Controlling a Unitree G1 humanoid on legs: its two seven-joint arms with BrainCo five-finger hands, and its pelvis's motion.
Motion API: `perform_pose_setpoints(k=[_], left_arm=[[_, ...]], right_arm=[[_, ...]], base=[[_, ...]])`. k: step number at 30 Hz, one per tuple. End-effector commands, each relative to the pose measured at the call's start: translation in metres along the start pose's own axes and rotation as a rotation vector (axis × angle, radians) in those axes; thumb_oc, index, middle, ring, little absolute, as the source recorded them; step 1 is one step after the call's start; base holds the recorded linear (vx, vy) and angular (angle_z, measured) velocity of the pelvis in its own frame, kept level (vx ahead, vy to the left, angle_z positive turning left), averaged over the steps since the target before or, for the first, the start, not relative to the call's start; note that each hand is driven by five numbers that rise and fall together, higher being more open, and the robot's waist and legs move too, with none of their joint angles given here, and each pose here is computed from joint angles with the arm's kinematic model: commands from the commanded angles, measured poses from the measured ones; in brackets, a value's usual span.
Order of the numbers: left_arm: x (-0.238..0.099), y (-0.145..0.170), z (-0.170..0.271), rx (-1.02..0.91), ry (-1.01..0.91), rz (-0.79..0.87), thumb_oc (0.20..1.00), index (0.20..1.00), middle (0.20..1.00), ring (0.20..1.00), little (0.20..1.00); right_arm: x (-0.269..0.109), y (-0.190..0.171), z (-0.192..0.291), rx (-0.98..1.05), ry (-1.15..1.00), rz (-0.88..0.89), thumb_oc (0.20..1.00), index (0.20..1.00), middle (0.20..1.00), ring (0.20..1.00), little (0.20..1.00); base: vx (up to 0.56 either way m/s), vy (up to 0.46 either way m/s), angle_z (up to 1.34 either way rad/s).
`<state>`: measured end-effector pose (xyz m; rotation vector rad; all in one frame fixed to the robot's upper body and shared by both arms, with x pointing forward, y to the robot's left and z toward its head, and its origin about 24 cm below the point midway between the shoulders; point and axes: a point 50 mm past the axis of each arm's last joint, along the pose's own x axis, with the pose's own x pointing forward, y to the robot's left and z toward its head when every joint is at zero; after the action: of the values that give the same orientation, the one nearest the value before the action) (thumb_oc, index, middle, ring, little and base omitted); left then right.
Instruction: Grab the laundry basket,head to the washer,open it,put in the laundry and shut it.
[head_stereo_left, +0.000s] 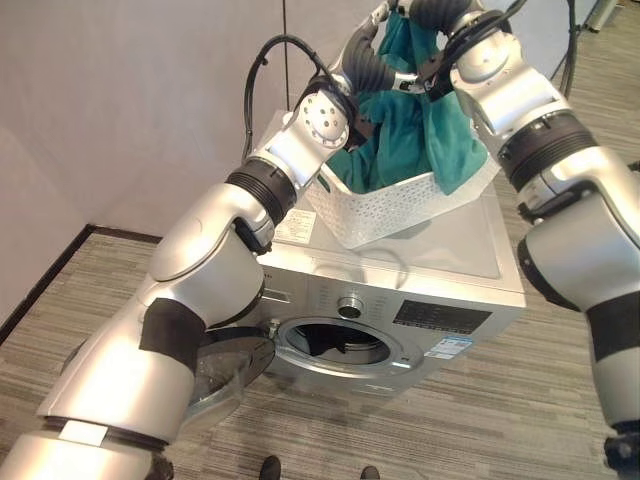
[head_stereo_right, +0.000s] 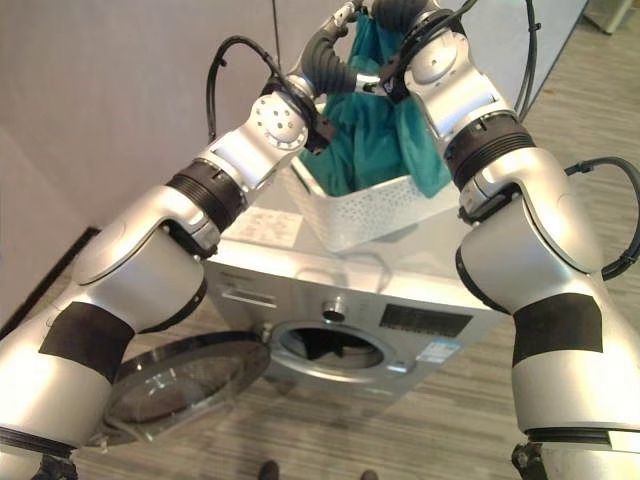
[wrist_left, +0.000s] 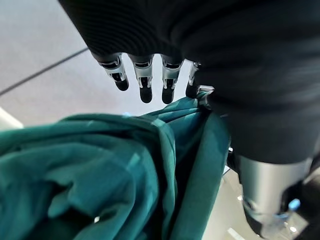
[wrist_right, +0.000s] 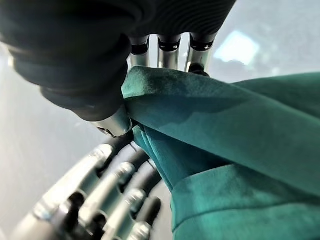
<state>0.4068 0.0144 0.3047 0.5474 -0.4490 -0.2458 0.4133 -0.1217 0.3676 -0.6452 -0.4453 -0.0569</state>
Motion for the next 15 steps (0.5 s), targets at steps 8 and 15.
perform_pose_setpoints(k=[8, 15], left_arm=[[-0.031, -0.056, -0.080, -0.037, 0.256, -0.158, 1.000, 1.000, 1.000, 1.000, 1.000], [-0.022, -0.070, -0.045, -0.239, 0.173, -0.138, 1.000, 1.000, 1.000, 1.000, 1.000]], right_arm=[[0.006, -0.042, 0.067, 0.112, -0.164, -0.112, 0.200, 0.200, 0.200, 0.200, 0.200], [0.002, -0.024, 0.091, 0.155, -0.273, -0.057, 0.200, 0.200, 0.200, 0.200, 0.200]], base=[[0.00, -0.004, -0.04], [0.00, 0.000, 0.00]])
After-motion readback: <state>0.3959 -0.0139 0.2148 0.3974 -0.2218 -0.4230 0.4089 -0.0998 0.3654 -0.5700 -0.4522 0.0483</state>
